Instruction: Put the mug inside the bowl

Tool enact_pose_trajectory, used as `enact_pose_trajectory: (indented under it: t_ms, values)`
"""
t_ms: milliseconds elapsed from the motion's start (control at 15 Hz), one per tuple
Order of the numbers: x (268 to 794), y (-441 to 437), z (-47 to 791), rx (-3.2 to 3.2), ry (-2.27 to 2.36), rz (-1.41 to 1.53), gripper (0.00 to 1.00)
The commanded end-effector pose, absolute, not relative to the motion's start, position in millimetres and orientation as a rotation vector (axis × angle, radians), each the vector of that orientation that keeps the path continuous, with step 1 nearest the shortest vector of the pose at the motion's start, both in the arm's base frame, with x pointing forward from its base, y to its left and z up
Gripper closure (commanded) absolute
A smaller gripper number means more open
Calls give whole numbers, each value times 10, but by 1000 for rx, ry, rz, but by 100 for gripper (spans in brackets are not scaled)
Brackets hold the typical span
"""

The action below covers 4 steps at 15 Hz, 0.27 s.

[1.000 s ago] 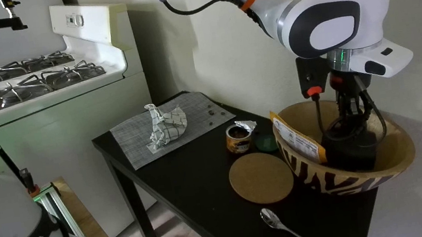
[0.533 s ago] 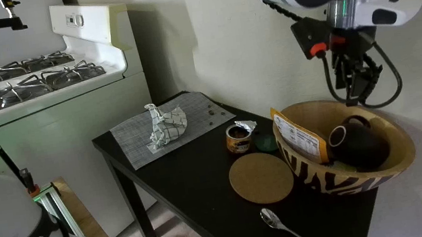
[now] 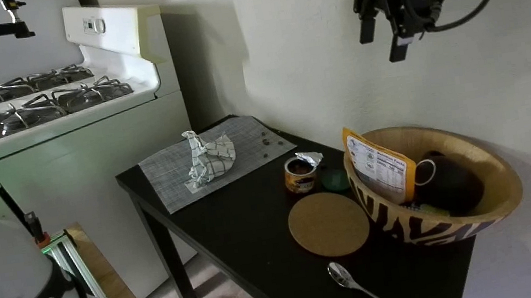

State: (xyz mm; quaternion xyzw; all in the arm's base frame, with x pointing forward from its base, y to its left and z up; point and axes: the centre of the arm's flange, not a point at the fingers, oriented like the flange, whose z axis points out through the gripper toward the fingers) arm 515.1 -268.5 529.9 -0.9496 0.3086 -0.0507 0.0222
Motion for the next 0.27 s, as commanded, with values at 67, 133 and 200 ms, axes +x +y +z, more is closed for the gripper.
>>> enact_pose_trajectory:
  t_ms: [67,133,200]
  values:
    - [4935,-2466,5443,-2963,800,-98,0]
    - [4869,-2413,5509,-2963,778,-104,0]
    - [4860,-2411,5548,-2962,779,-115,0]
